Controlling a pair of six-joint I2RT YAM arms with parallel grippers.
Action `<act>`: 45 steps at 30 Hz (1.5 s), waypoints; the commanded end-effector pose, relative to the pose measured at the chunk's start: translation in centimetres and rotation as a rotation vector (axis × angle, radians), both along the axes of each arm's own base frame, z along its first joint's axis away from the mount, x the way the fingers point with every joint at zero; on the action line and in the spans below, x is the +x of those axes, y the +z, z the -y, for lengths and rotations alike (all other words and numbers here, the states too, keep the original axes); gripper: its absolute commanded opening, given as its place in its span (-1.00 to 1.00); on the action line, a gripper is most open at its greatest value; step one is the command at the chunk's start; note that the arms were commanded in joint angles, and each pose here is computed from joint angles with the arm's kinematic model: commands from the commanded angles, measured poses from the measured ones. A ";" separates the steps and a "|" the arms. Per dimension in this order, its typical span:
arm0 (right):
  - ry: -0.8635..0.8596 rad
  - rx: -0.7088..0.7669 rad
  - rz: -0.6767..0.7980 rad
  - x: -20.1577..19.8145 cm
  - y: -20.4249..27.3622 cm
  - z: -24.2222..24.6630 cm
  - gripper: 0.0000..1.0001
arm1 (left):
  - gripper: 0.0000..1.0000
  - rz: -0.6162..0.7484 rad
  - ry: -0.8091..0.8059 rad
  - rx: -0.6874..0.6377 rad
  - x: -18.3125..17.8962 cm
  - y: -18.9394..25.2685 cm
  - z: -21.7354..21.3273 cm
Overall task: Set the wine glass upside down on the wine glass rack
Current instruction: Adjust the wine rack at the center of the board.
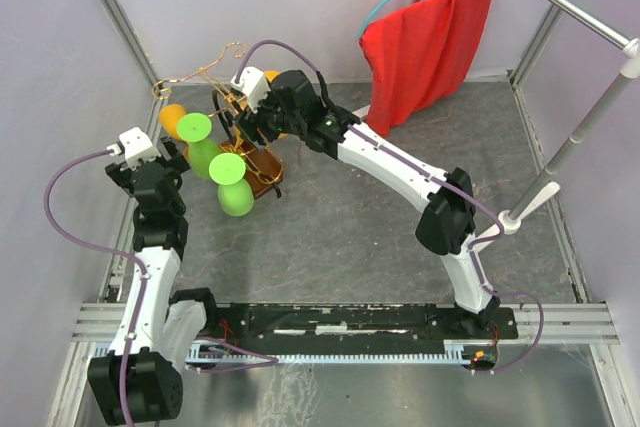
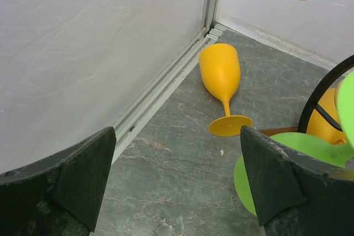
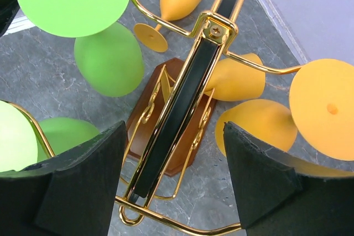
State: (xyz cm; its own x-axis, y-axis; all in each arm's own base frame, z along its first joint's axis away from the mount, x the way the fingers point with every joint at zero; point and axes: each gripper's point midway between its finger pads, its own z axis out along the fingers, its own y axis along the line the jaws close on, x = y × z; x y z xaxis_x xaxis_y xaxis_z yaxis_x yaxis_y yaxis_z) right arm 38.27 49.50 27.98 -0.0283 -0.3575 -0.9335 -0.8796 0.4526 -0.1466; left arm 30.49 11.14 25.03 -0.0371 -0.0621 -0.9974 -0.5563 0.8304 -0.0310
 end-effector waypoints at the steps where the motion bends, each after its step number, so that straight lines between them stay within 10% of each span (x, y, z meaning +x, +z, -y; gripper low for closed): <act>1: 0.007 0.011 0.057 0.3 1.6 -0.6 0.59 | 0.98 0.085 -0.024 0.029 0.9 3.0 0.2; 45: 0.078 -0.147 -0.223 -4.6 -2.5 2.0 0.62 | 0.98 0.067 -0.082 -0.005 3.0 1.7 1.1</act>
State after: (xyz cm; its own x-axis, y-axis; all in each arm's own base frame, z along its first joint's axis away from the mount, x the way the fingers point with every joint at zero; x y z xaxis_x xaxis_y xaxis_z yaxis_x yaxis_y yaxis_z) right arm 35.40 48.42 26.75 -0.1427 -0.4457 -0.8837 -0.9209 0.3871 -0.0465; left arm 32.72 10.25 23.37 -0.0783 -0.0691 -0.9945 -0.4983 0.8668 -0.0209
